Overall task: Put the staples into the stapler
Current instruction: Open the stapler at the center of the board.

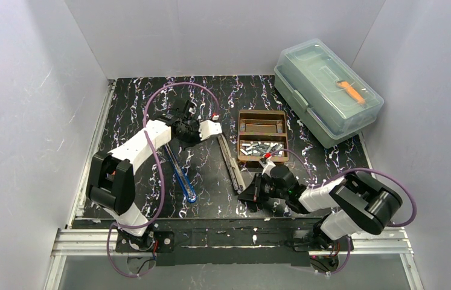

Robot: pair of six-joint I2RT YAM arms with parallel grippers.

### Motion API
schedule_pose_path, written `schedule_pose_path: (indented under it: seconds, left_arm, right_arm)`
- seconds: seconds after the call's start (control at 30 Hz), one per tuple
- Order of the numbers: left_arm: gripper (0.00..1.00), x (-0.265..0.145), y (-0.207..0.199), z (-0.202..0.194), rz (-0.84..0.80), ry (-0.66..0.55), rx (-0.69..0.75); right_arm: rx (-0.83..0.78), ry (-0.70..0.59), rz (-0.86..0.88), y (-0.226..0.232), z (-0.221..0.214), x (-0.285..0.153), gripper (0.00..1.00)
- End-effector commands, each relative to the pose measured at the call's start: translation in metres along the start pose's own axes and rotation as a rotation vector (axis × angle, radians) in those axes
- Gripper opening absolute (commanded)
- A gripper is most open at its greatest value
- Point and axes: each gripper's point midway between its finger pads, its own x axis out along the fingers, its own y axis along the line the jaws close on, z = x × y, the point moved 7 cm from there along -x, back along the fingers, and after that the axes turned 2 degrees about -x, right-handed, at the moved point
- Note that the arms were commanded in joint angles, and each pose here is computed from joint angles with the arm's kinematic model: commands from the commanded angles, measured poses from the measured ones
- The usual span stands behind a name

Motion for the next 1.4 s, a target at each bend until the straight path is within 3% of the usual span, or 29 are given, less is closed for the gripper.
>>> schedule_pose_path:
  seconds: [0.0, 0.13, 0.17, 0.3, 0.43, 0.5, 0.77, 0.9, 1.13, 1.37]
  left_arm:
    - [0.00, -0.028, -0.010, 0.008, -0.054, -0.008, -0.078]
    - [0.04, -0.046, -0.014, 0.014, -0.089, 0.002, -0.194]
    - [0.10, -0.051, -0.016, 0.017, -0.105, -0.007, -0.240]
    - [0.53, -0.074, -0.014, 0.020, -0.086, -0.033, -0.385]
    - [0.72, -0.095, -0.018, 0.013, -0.054, -0.075, -0.507]
    - [0.78, -0.105, -0.024, 0.006, -0.045, -0.072, -0.539]
    - [0.82, -0.124, -0.042, -0.026, -0.027, -0.027, -0.644]
    - [0.81, -0.127, -0.045, -0.039, -0.049, 0.011, -0.700]
    - [0.81, -0.116, -0.035, -0.066, -0.041, 0.037, -0.793]
    - [0.81, -0.109, -0.042, -0.079, -0.045, 0.046, -0.789]
  right_arm:
    - [-0.005, 0.108, 0.020, 0.004, -0.009, 0.006, 0.01]
    - [0.011, 0.122, 0.071, 0.021, -0.004, 0.019, 0.01]
    - [0.015, 0.124, 0.079, 0.025, -0.003, 0.022, 0.01]
    - [0.054, 0.119, 0.081, 0.034, 0.002, 0.034, 0.01]
    - [0.130, 0.088, 0.115, 0.040, 0.006, 0.047, 0.01]
    - [0.177, 0.075, 0.128, 0.041, 0.005, 0.053, 0.12]
    - [0.185, 0.073, 0.085, 0.046, -0.007, 0.061, 0.54]
    - [0.082, 0.044, -0.007, 0.055, 0.002, 0.051, 0.67]
    - [-0.001, 0.043, -0.121, 0.061, 0.008, 0.026, 0.79]
    - [-0.100, 0.022, -0.165, 0.084, 0.022, 0.022, 0.78]
